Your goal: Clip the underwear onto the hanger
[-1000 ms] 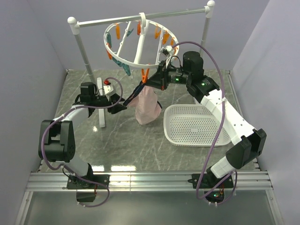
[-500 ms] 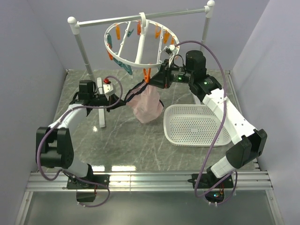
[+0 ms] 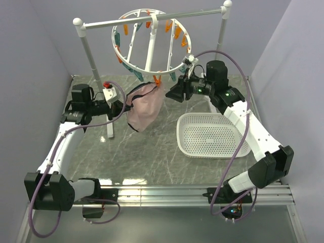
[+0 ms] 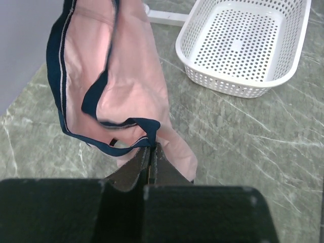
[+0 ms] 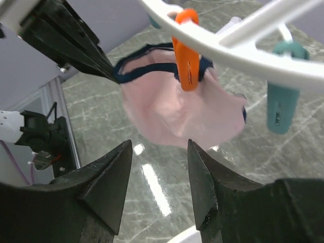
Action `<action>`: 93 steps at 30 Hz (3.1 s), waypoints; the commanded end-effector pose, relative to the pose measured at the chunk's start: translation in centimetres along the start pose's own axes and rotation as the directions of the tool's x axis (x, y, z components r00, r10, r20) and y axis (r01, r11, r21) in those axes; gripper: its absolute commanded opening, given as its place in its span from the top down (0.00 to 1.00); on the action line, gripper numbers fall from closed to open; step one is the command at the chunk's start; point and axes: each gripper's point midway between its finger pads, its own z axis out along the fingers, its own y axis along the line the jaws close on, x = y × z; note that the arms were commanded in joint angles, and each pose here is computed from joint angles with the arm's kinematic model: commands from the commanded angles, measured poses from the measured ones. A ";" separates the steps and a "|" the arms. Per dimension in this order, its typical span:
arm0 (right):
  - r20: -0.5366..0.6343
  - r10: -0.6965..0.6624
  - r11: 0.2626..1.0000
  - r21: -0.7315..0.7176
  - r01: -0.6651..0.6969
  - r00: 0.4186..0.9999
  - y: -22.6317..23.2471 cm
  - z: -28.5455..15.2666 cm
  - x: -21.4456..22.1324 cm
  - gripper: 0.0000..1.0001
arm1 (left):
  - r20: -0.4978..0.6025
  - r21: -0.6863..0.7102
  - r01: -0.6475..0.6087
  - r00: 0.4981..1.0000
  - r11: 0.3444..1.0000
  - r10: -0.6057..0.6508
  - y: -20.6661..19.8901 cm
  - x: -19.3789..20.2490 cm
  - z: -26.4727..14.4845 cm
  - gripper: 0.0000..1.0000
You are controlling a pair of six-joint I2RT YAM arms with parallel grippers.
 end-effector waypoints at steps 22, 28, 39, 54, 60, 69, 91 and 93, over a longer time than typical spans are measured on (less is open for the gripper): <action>0.187 -0.699 0.663 -0.191 0.723 0.690 10.6 0.0 -4.1 0.39 | -0.285 -0.317 -0.186 0.954 0.930 0.093 -1.1 -4.4 -9.0 1.00; 0.239 -0.731 0.596 -0.233 0.768 0.639 12.7 4.0 -3.4 0.35 | -0.299 -0.281 -0.281 0.934 0.918 0.195 -2.5 -5.2 -9.8 1.00; 0.283 -0.765 0.501 -0.300 0.811 0.578 15.4 11.1 -2.6 0.28 | -0.259 -0.206 -0.312 0.932 0.928 0.256 -3.6 -6.1 -9.2 1.00; 0.241 -0.824 0.421 -0.346 0.839 0.513 15.0 14.6 0.7 0.27 | -0.212 -0.136 -0.359 0.921 0.923 0.327 -4.9 -6.7 -8.7 1.00; 0.201 -0.845 0.408 -0.357 0.840 0.496 13.6 16.1 2.2 0.33 | -0.203 -0.114 -0.377 0.914 0.919 0.350 -5.5 -6.9 -8.8 1.00; 0.186 -0.842 0.424 -0.352 0.834 0.507 12.8 15.9 2.0 0.79 | -0.220 -0.148 -0.329 0.930 0.933 0.293 -5.0 -6.4 -8.9 0.98; 0.158 -0.793 0.505 -0.368 0.781 0.588 12.9 14.9 0.8 1.00 | -0.125 -0.250 -0.371 0.928 0.895 0.350 -4.0 -8.3 -8.6 0.26; 0.157 -0.784 0.519 -0.368 0.772 0.601 13.1 14.9 0.6 1.00 | -0.125 -0.212 -0.353 0.935 0.911 0.333 -4.1 -7.6 -8.1 0.21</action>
